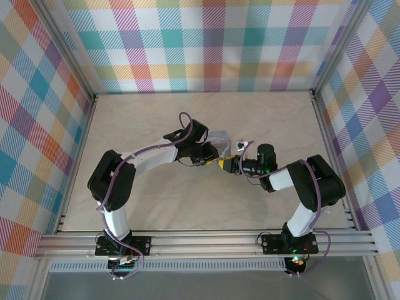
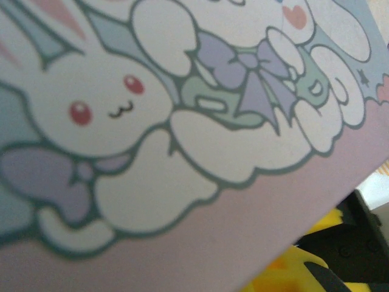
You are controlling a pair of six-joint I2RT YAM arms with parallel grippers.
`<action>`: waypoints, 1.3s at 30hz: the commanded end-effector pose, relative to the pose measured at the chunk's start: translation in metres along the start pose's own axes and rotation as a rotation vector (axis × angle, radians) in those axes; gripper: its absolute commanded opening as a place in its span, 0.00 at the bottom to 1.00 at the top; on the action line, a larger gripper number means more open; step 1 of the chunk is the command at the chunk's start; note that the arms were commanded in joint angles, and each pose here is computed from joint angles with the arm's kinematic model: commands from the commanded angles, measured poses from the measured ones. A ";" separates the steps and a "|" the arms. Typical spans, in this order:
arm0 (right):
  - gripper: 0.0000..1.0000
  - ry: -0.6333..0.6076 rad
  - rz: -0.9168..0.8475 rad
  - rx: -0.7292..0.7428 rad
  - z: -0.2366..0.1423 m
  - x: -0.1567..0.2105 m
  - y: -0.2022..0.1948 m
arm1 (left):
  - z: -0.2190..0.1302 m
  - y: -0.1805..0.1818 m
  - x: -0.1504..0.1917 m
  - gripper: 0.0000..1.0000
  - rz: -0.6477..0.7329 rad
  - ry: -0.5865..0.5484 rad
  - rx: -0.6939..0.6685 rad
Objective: Unlock a padlock with a key
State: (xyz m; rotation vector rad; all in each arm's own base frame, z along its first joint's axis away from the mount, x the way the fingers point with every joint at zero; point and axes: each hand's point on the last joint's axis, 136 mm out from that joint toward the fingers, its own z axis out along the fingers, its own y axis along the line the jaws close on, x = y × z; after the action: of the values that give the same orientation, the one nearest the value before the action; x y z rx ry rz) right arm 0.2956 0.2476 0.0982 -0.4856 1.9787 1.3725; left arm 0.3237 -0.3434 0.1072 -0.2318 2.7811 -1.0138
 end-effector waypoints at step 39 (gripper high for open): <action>0.16 0.034 -0.013 -0.034 0.010 0.003 -0.002 | -0.005 -0.027 -0.004 0.15 0.026 -0.004 0.066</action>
State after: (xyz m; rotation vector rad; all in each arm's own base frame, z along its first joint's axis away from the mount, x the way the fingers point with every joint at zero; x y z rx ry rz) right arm 0.3043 0.2548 0.0889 -0.5022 1.9980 1.3979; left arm 0.3249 -0.3475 0.1121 -0.2258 2.7736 -1.0329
